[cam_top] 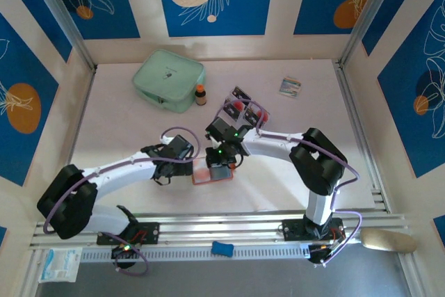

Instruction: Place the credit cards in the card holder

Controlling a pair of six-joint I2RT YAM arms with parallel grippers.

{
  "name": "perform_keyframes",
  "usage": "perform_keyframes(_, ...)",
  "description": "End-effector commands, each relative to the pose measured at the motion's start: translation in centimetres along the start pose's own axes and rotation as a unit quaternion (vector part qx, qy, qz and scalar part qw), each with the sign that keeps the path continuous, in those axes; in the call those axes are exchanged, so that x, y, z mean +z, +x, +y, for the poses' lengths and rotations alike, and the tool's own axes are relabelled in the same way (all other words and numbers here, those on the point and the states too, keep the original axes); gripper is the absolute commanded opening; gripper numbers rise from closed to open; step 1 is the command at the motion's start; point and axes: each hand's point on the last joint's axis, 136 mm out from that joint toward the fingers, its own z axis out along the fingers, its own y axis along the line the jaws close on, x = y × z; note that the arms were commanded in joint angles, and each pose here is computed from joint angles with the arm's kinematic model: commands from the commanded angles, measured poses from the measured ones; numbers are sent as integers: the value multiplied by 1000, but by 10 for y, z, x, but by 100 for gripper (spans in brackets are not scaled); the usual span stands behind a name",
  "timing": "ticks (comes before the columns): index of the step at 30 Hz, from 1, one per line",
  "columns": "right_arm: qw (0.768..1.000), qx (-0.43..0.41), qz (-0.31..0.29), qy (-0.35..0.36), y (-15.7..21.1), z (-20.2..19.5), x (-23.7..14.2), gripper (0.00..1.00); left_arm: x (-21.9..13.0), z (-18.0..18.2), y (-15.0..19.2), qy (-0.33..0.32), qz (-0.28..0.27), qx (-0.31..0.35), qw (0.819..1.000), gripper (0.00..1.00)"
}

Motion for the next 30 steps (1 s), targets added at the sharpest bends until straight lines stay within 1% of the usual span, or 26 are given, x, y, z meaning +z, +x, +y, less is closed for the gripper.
perform_keyframes(1,1000,10,7,8,6,-6,3,3,6,13,9,-24,16,0,1000,100)
perform_keyframes(9,1000,12,17,8,11,-2,13,3,17,7,10,-24,25,8,999,100)
perform_keyframes(18,1000,0,26,-6,15,19,19,3,22,2,8,-22,27,15,999,100)
perform_keyframes(21,1000,-2,22,-7,14,22,15,3,21,2,7,-22,25,16,999,100)
perform_keyframes(30,1000,-2,-13,-5,-3,15,-16,3,12,3,-1,-18,13,14,1000,100)
